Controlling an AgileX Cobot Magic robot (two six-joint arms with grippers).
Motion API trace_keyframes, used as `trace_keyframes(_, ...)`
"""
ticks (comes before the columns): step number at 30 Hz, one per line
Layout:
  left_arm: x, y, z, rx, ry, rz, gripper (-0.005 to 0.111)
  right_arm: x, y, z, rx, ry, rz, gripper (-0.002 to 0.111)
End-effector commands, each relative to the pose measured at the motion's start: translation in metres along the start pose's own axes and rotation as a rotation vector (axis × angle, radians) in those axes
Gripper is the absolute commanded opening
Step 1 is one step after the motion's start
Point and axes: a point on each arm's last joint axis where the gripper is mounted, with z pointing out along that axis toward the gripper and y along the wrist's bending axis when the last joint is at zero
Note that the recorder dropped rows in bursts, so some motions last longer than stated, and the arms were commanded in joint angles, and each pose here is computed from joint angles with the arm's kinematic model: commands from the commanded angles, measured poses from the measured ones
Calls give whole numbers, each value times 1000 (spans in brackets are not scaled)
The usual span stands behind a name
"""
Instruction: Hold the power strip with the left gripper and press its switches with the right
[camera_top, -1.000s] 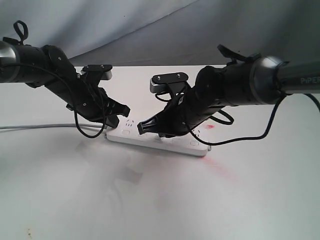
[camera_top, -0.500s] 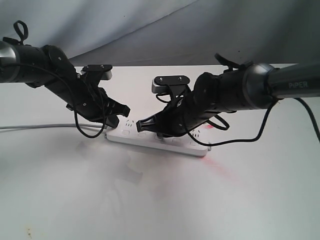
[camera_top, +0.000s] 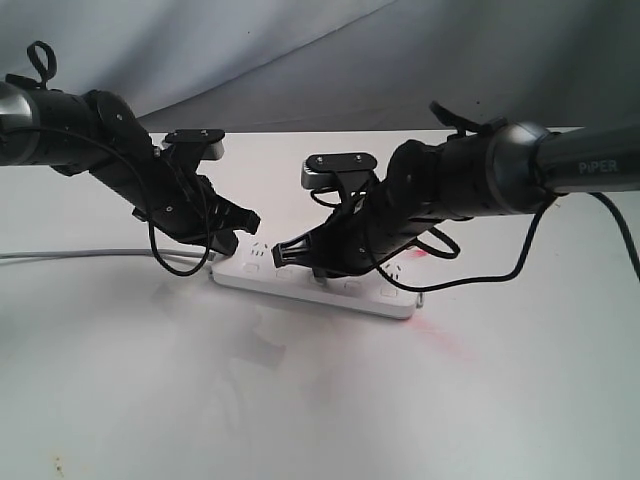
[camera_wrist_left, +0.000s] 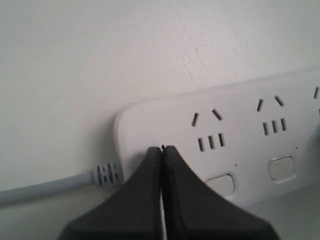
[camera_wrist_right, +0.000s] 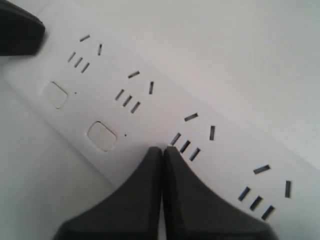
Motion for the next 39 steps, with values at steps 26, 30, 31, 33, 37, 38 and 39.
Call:
trace_keyframes(26,-2,0,-1,3,-7,-6,0,-1,5,-20,-12,9,-20,0)
trace_keyframes(30,-2,0,-1,3,-7,-6,0,2,3,-12,-14,25,0,0)
trace_keyframes(31,-2,0,-1,3,-7,-6,0,3,3,-10,-13,28,3,0)
trace_keyframes(33,-2,0,-1,3,-7,-6,0,3,2,-9,-10,19,4,0)
trace_keyframes(37,-2,0,-1,3,-7,-6,0,1,2,-9,-8,1,6,0)
trace_keyframes(38,-2,0,-1,3,-7,-6,0,1,2,-9,-8,-1,6,0)
trace_keyframes(39,-2,0,-1,3,-7,-6,0,1,2,-9,-8,-1,6,0)
